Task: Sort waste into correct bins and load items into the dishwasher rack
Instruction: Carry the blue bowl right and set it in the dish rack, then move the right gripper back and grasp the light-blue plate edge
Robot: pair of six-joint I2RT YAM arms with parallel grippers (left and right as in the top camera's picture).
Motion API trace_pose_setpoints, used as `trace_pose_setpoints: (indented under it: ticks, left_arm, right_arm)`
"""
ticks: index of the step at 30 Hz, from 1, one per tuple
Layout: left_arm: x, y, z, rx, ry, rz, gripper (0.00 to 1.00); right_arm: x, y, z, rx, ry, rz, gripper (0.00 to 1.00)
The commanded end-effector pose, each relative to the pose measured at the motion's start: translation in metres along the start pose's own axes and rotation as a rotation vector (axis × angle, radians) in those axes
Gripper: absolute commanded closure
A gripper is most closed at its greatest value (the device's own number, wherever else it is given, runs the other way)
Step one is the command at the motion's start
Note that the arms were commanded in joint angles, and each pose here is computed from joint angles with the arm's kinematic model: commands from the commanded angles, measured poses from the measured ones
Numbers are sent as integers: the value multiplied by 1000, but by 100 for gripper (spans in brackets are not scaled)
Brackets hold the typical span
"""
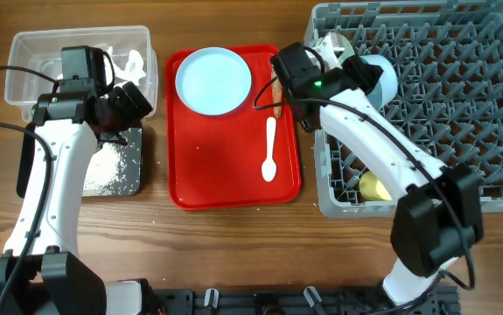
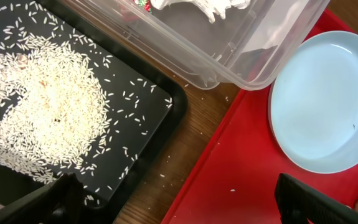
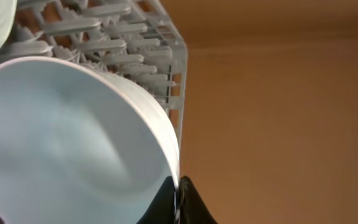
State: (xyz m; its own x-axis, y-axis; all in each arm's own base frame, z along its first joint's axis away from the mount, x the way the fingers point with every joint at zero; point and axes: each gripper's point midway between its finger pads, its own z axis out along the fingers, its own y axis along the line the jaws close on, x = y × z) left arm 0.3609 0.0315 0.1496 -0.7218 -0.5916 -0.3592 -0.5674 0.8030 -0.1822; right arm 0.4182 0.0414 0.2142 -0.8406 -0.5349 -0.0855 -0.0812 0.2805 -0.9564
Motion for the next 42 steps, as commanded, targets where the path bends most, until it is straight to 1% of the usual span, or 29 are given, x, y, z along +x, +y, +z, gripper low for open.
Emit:
trace_pose_setpoints:
  ticks: [1, 4, 7, 14, 17, 18, 20, 22, 24, 25, 28, 30, 33, 34, 36, 38, 39, 40, 41, 42]
  left_arm:
    - [-4, -1, -4, 10, -13, -4, 0]
    - [-4, -1, -4, 10, -13, -4, 0]
    - [-4, -1, -4, 10, -13, -4, 0]
    - [-4, -1, -4, 10, -13, -4, 0]
    - [-4, -1, -4, 10, -13, -4, 0]
    - [-4, -1, -4, 10, -13, -4, 0]
    - [-4, -1, -4, 10, -13, -4, 0]
    - [-4, -1, -4, 10, -13, -4, 0]
    - [-4, -1, -4, 10, -13, -4, 0]
    - [-4, -1, -4, 10, -13, -4, 0]
    - [-4, -1, -4, 10, -13, -4, 0]
    - [-4, -1, -4, 10, -13, -4, 0]
    - [-4, -1, -4, 10, -13, -4, 0]
    - [-4, -1, -4, 10, -13, -4, 0]
    - [-4, -1, -4, 10, -13, -4, 0]
    - [-4, -1, -4, 10, -13, -4, 0]
    - [-4, -1, -4, 10, -13, -4, 0]
    - [-4, -1, -4, 10, -13, -4, 0]
    - [-4, -1, -4, 10, -13, -4, 0]
    - [-4, -1, -4, 10, -13, -4, 0]
  right_arm:
    - [2, 2, 6, 42, 25, -89, 96]
    - [1, 12, 7, 2, 18, -92, 96]
    - [0, 27, 4, -80, 0, -108, 96]
    - [-9, 74, -29, -304, -95, -187, 96]
    - [-11, 81, -46, -309, -125, -228, 95]
    - [-12, 82, -51, -311, -138, -233, 86]
    - [-17, 87, -60, -319, -166, -231, 41]
    - [-23, 87, -65, -319, -188, -212, 13]
    - [-30, 88, -68, -326, -210, -176, 2]
    - [-34, 89, -70, -340, -222, -159, 0]
    - [-54, 88, -81, -414, -285, -65, 0]
    - [-70, 76, -91, -453, -337, 43, 0]
    - [-97, 59, -114, -592, -438, 204, 0]
    - [-105, 56, -125, -662, -471, 257, 0]
    - [-128, 58, -174, -951, -601, 374, 0]
    - [-132, 64, -202, -1118, -654, 379, 0]
    - [-135, 66, -217, -1222, -659, 418, 0]
    - [-139, 68, -218, -1284, -616, 509, 0]
    - [-142, 68, -214, -1313, -563, 599, 0]
    - [-145, 72, -208, -1334, -506, 675, 3]
